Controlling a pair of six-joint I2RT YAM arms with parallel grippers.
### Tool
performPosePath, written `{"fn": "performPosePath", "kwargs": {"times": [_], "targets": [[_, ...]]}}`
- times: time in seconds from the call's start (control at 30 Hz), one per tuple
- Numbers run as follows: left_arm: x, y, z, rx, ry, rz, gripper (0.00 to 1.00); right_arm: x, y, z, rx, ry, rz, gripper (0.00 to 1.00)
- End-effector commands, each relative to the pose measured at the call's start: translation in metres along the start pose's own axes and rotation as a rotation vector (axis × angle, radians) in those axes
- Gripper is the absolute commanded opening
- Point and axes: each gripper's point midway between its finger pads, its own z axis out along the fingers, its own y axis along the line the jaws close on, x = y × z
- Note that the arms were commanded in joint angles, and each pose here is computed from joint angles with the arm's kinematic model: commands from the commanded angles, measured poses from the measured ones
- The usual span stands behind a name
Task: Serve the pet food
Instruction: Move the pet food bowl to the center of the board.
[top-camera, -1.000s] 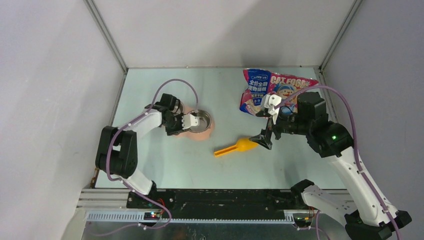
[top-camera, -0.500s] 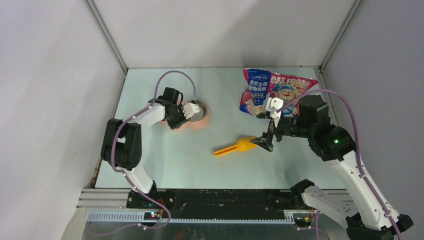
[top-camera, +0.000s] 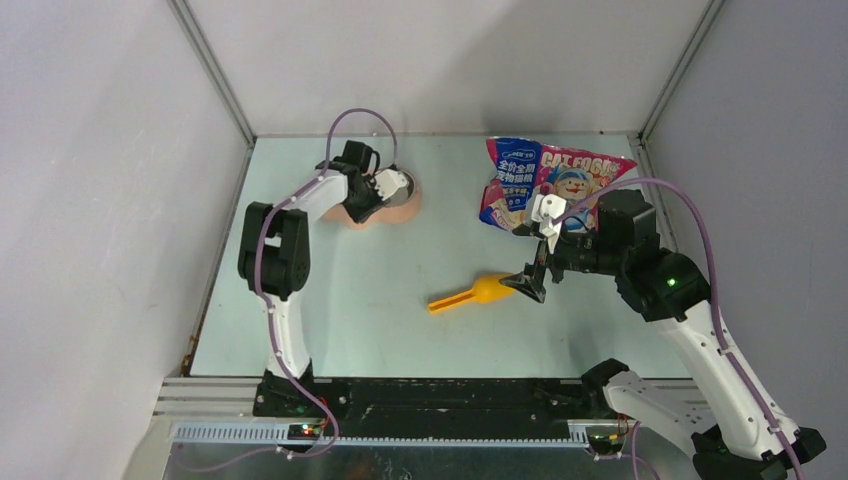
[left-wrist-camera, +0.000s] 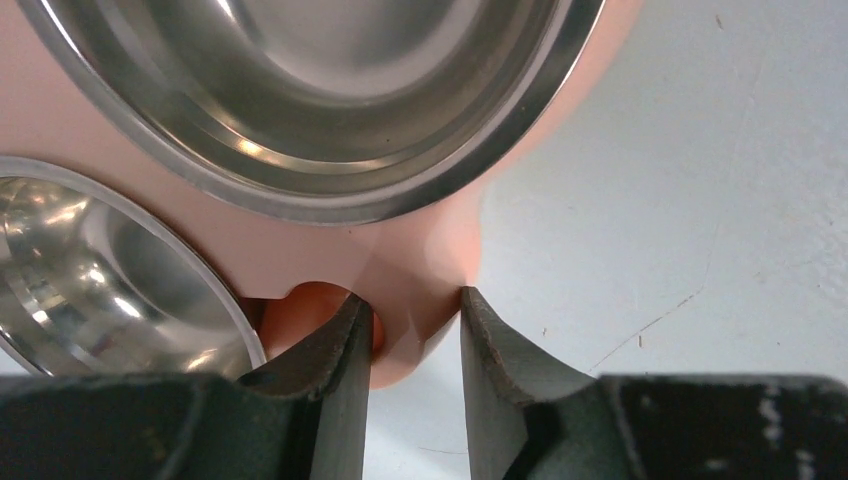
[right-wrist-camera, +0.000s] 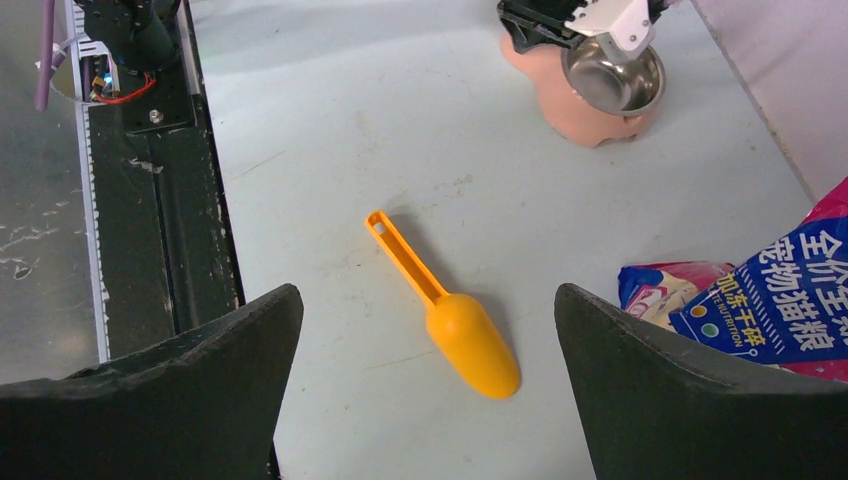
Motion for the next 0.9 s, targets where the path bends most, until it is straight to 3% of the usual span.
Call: {"fn": "performPosePath", "kwargs": {"times": [0.0, 0.6, 0.87], "targets": [[-0.003, 0.014, 0.004, -0.041, 0.032, -0.079, 0.32, -0.008, -0.004, 0.000, 0.014, -0.025, -0.033, 1.00], [-0.014, 0.026, 0.005, -0.083, 0.011, -0.166, 0.34, -0.006, -0.005, 0.002, 0.020, -0.016, -0.031, 0.99], [-0.016, 0.038, -0.001, -0.162, -0.011, -0.167, 0.47, -0.004, -0.008, 0.003, 0.025, -0.008, -0.024, 1.00]]}}
